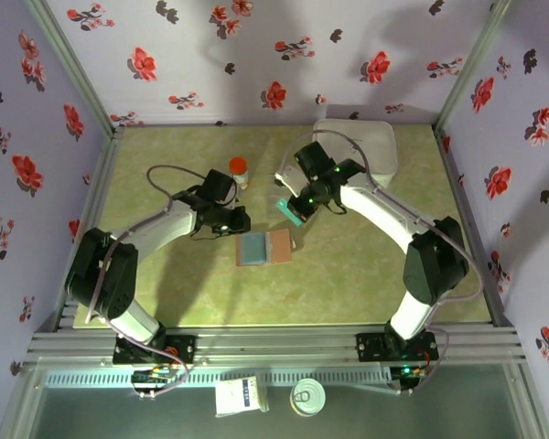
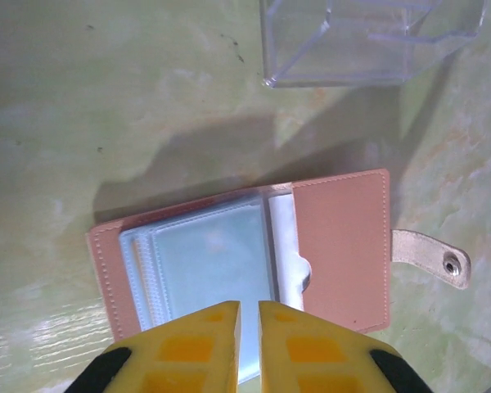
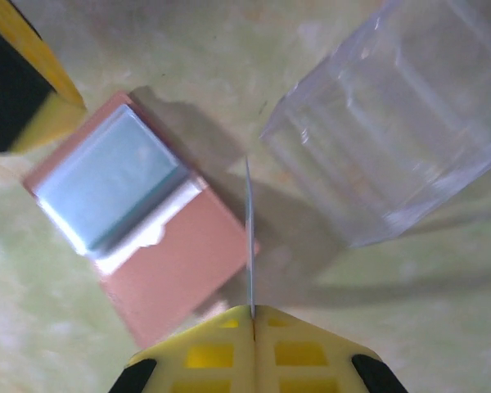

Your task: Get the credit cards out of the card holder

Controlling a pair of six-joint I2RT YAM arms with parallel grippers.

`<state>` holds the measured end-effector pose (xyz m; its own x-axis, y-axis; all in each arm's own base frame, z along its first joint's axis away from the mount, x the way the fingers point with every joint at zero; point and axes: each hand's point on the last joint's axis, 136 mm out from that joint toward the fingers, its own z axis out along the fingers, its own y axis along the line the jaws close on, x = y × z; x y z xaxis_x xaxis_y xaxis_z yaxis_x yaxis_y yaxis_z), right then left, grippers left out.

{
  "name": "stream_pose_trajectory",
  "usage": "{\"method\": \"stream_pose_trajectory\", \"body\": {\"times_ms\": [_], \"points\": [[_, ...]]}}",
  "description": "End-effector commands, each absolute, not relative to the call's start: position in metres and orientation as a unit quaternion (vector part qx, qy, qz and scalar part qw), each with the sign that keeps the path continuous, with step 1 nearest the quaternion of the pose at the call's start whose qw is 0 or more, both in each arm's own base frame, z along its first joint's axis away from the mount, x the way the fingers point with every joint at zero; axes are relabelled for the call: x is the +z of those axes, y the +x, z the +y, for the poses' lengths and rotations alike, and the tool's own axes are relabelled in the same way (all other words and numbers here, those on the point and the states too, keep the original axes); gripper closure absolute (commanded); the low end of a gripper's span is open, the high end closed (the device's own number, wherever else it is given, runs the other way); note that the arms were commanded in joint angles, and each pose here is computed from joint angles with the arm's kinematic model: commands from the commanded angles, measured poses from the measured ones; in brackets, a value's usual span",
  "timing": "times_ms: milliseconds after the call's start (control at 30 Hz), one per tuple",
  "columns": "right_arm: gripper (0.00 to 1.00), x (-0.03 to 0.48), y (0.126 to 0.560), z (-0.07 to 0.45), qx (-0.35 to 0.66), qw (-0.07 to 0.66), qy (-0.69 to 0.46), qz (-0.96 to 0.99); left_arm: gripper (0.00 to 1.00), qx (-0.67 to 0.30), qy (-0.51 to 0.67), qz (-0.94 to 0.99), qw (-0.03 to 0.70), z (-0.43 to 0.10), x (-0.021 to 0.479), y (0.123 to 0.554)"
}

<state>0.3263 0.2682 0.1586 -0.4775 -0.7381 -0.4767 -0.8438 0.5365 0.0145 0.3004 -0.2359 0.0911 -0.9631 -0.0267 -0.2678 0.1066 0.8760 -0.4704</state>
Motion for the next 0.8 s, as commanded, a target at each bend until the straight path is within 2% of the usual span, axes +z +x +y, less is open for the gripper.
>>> {"method": "stream_pose_trajectory", "body": {"times_ms": [0, 133, 433, 767], "points": [[1.00, 0.146, 0.334, 0.251, 0.044, 0.169, -0.610, 0.773, 0.86, -0.250, 0.011, 0.959, 0.135, -0.224, 0.091, 0.293], [1.00, 0.145, 0.351, 0.257, 0.035, 0.139, -0.669, 0.730, 0.87, -0.247, 0.004, 0.960, 0.133, -0.213, 0.088, 0.287], [1.00, 0.134, 0.385, 0.278, 0.088, 0.095, -0.695, 0.708, 0.86, -0.244, -0.008, 0.961, 0.131, -0.200, 0.087, 0.282], [1.00, 0.105, 0.382, 0.282, 0.135, 0.042, -0.695, 0.705, 0.87, -0.238, -0.012, 0.964, 0.120, -0.195, 0.083, 0.280]]}}
